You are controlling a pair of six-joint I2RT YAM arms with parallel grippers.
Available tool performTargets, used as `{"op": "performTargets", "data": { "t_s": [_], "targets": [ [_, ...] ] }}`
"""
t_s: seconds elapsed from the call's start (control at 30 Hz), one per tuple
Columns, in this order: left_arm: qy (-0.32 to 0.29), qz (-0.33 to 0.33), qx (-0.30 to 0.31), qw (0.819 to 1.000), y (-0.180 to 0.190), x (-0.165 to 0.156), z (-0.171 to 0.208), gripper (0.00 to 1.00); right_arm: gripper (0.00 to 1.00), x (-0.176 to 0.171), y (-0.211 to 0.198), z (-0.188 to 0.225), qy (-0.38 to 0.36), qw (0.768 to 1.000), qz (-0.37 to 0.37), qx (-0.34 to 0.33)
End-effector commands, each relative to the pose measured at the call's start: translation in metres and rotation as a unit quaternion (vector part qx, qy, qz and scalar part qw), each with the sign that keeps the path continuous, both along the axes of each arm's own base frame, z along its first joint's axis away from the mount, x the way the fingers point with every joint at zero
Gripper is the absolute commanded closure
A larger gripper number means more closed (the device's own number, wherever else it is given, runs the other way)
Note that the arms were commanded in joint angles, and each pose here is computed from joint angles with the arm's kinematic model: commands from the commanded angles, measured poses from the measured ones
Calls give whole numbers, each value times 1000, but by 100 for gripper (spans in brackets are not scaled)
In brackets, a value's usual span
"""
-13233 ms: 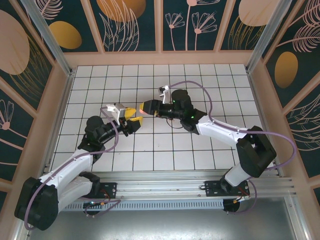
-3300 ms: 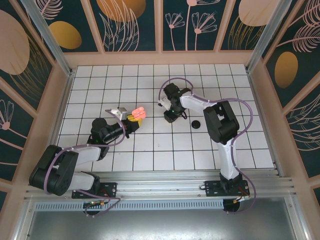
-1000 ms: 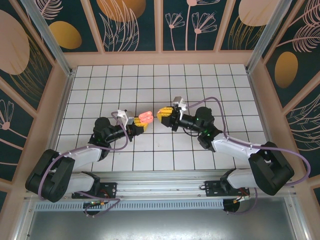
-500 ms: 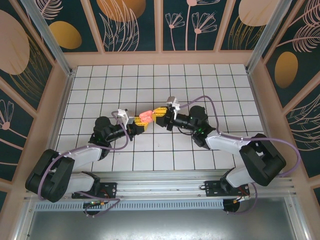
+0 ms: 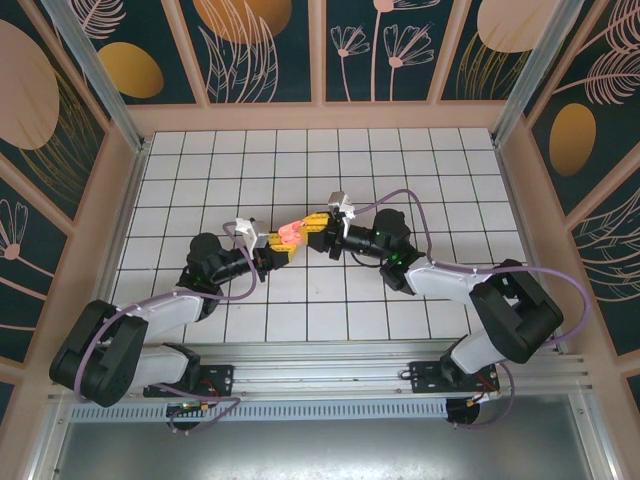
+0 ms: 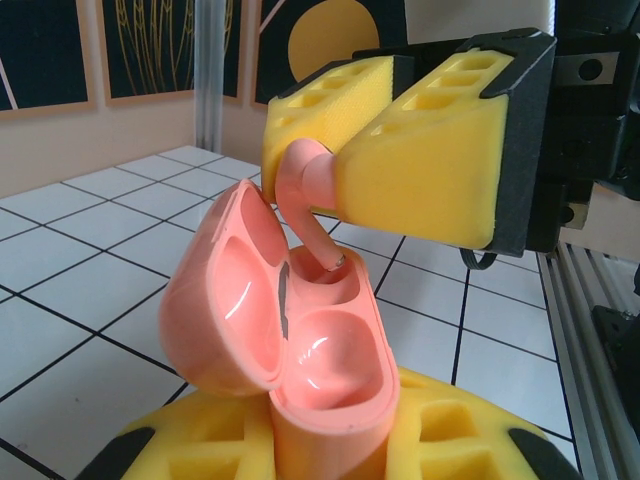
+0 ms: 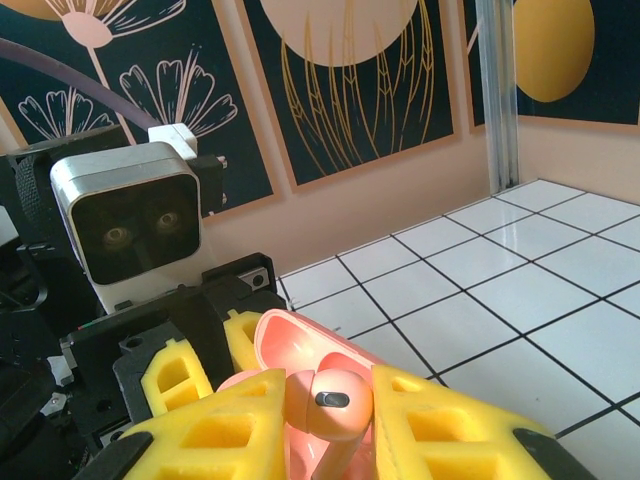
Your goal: Insert wireless bluetooth earbuds into charging case
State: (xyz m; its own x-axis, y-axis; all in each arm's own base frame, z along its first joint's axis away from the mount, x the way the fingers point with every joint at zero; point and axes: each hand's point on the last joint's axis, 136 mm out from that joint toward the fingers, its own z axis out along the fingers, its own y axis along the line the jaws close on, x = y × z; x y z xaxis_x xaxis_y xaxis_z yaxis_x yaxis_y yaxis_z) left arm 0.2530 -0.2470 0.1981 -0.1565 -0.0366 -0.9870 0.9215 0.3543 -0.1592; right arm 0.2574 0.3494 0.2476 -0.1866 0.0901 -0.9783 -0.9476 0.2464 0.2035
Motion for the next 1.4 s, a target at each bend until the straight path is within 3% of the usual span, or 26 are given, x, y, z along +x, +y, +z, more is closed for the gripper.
{"op": "performTargets", "data": {
  "t_s": [0.0,0.63,1.37],
  "targets": [
    [-32,-7,-15,999,-2,-3,21,87,77,1,3,13,-27,999,-4,17],
    [-44,8,-25,999,2,-2,32,86,77,-6,7,-7,-43,998,-10,-40],
    [-37,11,-16,999,1,1,25,86,55,-18,-3,34,-65,998,-12,5]
  ]
}}
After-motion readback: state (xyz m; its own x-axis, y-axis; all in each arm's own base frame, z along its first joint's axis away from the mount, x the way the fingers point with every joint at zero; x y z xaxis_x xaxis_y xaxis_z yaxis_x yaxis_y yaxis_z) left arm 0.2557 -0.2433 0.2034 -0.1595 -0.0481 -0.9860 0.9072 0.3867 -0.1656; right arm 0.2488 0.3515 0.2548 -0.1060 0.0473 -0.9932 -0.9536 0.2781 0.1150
